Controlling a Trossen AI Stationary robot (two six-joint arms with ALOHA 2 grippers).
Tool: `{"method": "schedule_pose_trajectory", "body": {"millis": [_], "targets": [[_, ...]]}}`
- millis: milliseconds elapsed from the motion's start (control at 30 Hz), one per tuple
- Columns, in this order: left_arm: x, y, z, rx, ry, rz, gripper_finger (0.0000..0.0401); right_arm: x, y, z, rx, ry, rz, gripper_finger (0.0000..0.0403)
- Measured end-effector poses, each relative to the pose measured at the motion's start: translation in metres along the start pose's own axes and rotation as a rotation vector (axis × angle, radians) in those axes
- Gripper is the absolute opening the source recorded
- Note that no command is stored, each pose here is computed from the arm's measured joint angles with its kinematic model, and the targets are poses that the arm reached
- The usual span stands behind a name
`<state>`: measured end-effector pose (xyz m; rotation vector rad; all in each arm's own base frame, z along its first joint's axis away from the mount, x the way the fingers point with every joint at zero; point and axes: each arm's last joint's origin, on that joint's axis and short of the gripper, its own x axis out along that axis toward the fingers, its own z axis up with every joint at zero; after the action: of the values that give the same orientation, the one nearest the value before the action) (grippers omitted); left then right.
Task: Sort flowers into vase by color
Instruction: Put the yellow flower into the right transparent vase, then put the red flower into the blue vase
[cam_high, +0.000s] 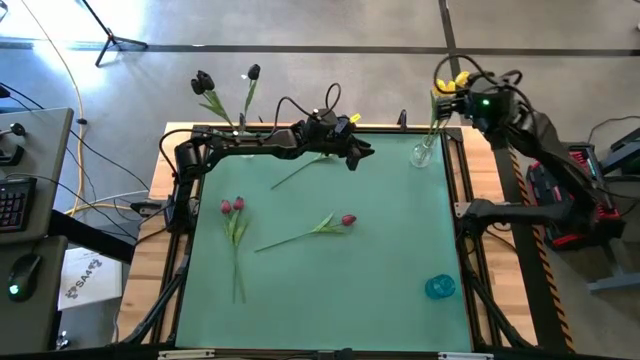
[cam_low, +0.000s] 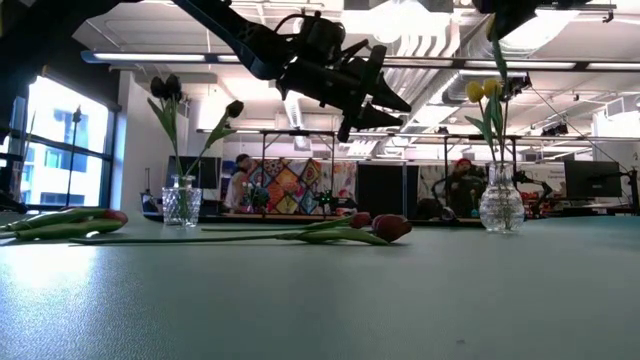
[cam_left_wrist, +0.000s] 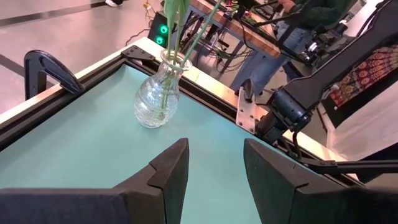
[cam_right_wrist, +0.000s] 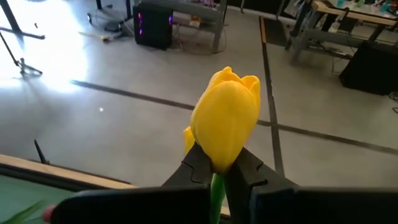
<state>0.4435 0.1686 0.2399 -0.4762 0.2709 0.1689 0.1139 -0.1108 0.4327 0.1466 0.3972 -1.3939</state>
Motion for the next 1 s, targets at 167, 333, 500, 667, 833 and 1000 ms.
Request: {"method": "schedule_pose_trajectory", "body": {"millis": [167, 333, 500, 667, 833, 1000], "targets": [[0.0, 0.0, 0.0, -0.001, 0.0, 0.0, 0.0142, 0.015, 0.013, -0.002, -0.037, 0.048, -0.01, 0.0015], [0.0, 0.0, 0.0, -0.008, 0.0, 0.0, 0.0142, 0.02, 0.017, -0.005, -0.021, 0.083, -0.02, 0.0078], [0.0, 0.0, 0.0, -0.008, -0.001, 0.002, 0.0142, 0.021, 0.015, -0.007, -0.015, 0.095, -0.04, 0.0153], [0.0, 0.0, 0.0, -0.008, -0.003, 0.006, 0.0142, 0.023, 0.013, -0.008, 0.001, 0.11, -0.053, 0.02], [0.0, 0.0, 0.0, -0.009, -0.004, 0.01, 0.0142, 0.022, 0.012, -0.007, -0.004, 0.115, -0.035, 0.0219], [0.0, 0.0, 0.0, -0.009, -0.004, 0.01, 0.0142, 0.012, 0.006, 0.007, 0.014, 0.074, -0.014, 0.022]]}}
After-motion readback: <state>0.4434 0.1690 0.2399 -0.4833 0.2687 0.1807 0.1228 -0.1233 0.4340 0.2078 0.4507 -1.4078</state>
